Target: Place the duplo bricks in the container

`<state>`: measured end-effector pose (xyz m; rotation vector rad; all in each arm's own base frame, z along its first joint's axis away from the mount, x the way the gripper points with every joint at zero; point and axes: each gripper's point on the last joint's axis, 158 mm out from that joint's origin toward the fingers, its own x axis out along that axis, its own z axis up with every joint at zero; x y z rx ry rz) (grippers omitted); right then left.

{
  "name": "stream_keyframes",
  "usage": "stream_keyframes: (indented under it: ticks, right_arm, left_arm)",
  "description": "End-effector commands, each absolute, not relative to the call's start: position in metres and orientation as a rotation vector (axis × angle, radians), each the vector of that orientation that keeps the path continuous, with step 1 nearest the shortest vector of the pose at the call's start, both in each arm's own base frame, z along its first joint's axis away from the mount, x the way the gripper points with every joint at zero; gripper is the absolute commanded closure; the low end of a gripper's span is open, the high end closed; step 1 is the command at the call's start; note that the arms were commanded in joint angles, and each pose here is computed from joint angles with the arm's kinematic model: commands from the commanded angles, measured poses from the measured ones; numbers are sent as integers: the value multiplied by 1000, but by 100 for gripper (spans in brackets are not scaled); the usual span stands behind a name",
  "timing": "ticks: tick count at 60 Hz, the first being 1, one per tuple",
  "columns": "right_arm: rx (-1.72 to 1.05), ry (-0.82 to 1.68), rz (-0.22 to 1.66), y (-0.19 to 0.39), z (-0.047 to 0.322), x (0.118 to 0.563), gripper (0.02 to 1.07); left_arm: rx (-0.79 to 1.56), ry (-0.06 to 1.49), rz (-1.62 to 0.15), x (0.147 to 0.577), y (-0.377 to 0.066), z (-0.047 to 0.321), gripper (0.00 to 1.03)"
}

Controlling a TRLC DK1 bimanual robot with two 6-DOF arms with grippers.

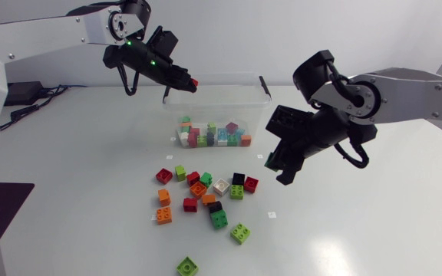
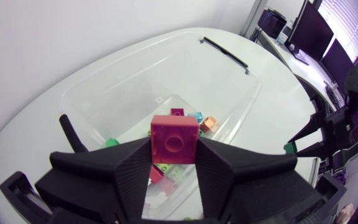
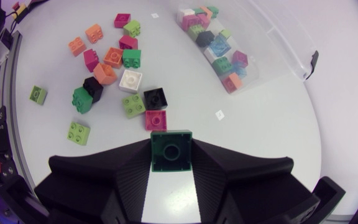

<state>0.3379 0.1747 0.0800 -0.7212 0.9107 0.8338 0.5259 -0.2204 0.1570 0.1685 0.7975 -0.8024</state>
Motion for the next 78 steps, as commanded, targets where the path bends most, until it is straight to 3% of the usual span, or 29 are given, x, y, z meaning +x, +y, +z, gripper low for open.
stream_keyframes:
  ticks: [1,3,4,5,18,35,56,78]
  right_arm:
    - [-687,890,822,179,95,344,83]
    - [-680,883,818,181,98,347,83]
    - [-678,878,815,181,100,348,83]
    - [-675,876,813,182,101,350,83]
    - [-623,804,783,194,134,374,83]
    - [-545,716,741,214,170,409,83]
    - [-456,648,689,230,196,452,83]
    - [-380,584,620,232,208,489,83]
  left_arm:
    - [165,776,-768,538,-222,160,35]
    - [173,767,-755,540,-220,161,14]
    - [173,764,-755,540,-220,162,13]
    - [177,758,-749,541,-219,164,4]
    - [202,692,-695,531,-202,196,4]
    - [311,625,-702,471,-172,230,4]
    - [478,706,-735,412,-123,174,4]
    - [611,799,-866,370,-115,107,5]
